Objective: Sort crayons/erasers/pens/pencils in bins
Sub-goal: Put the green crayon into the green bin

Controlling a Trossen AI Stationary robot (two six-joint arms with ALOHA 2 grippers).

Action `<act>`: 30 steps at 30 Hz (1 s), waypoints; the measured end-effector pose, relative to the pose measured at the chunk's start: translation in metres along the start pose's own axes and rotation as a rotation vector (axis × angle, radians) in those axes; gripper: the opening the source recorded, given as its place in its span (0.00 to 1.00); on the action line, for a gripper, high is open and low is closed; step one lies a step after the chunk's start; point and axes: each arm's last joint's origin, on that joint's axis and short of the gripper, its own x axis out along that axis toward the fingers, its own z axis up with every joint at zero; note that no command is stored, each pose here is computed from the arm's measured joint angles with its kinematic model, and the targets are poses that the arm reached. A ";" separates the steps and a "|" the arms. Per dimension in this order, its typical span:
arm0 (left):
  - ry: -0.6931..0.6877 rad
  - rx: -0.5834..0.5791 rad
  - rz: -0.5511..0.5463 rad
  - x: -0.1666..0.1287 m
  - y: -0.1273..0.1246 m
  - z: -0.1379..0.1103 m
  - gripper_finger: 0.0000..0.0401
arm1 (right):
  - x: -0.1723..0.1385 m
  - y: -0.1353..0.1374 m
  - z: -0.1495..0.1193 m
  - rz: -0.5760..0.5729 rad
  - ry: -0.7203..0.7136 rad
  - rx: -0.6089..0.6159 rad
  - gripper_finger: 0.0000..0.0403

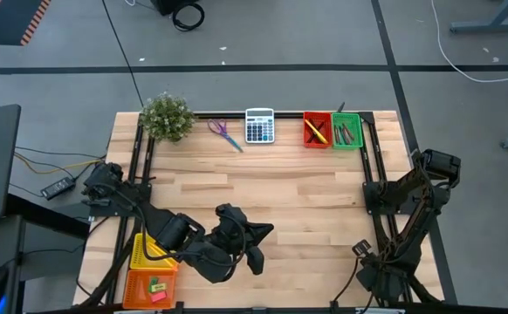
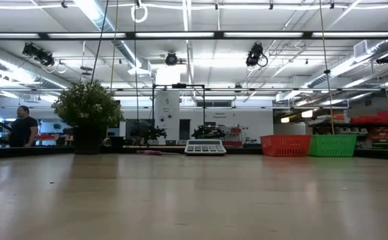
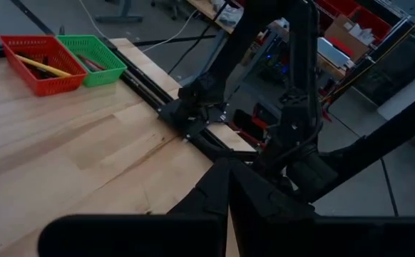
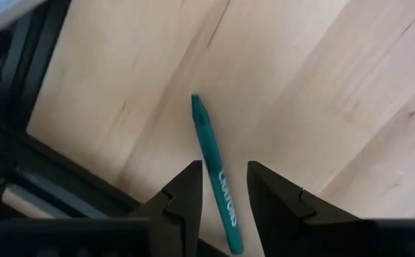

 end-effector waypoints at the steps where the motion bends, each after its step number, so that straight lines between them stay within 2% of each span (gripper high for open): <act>1: 0.000 0.000 0.000 0.000 0.000 0.000 0.04 | 0.000 0.000 0.001 -0.003 -0.011 0.003 0.29; 11: 0.001 0.012 0.001 0.000 0.000 0.000 0.03 | 0.000 0.001 0.003 -0.026 -0.063 0.000 0.29; 16: 0.006 0.014 -0.010 -0.002 -0.001 -0.001 0.04 | 0.000 0.010 0.006 0.079 -0.082 -0.051 0.29; 22: 0.021 0.044 -0.036 -0.011 -0.006 -0.006 0.03 | 0.001 0.011 0.000 0.009 -0.099 -0.078 0.29; 30: 0.022 0.048 -0.042 -0.014 -0.007 -0.009 0.05 | 0.010 0.003 -0.007 -0.007 -0.083 -0.035 0.29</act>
